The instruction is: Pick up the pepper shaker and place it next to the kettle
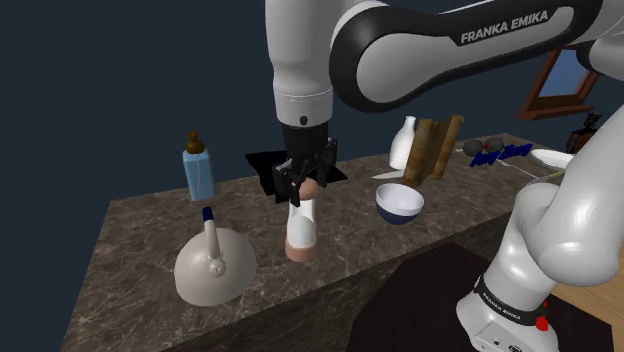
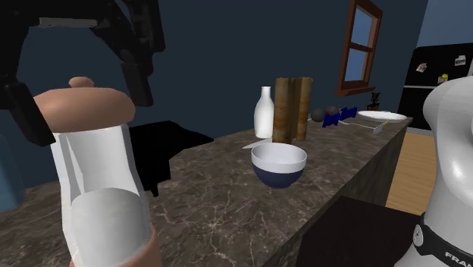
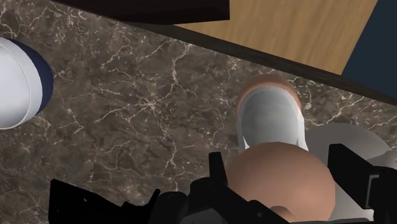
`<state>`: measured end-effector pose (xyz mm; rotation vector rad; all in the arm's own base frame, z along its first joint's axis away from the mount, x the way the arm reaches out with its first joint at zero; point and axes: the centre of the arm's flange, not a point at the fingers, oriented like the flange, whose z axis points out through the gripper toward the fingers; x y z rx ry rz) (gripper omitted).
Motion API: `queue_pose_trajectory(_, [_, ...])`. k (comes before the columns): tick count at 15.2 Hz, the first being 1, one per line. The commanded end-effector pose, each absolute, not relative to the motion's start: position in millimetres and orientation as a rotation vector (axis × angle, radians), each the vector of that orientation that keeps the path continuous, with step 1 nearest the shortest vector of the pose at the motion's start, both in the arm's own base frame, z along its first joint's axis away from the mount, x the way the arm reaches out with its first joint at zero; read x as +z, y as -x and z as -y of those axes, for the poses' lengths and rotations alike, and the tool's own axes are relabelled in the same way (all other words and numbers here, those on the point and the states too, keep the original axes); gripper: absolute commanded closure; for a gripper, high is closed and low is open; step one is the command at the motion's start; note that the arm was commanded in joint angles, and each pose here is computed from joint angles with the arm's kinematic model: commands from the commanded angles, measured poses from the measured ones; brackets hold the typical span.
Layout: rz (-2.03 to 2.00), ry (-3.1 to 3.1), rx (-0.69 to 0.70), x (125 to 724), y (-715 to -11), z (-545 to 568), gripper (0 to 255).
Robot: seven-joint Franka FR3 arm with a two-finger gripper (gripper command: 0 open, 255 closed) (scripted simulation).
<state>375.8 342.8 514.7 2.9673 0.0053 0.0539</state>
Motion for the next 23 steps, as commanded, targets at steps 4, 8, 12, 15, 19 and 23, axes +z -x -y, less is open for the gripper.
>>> queue_pose_trajectory(4, [-0.005, -2.968, 0.055, 487.7, -374.6, -342.5, 255])
queue_pose_trajectory(8, [-0.005, -2.968, 0.055, 466.6, -374.6, -342.5, 255])
queue_pose_trajectory(12, [-0.005, -2.968, 0.055, 445.4, -374.6, -342.5, 255])
queue_pose_trajectory(15, [-0.005, -2.968, 0.055, 429.6, -374.6, -342.5, 255])
queue_pose_trajectory(19, [-0.005, -2.968, 0.055, 405.0, -374.6, -342.5, 255])
queue_pose_trajectory(23, [-0.005, -2.968, 0.055, 405.0, -374.6, -342.5, 255])
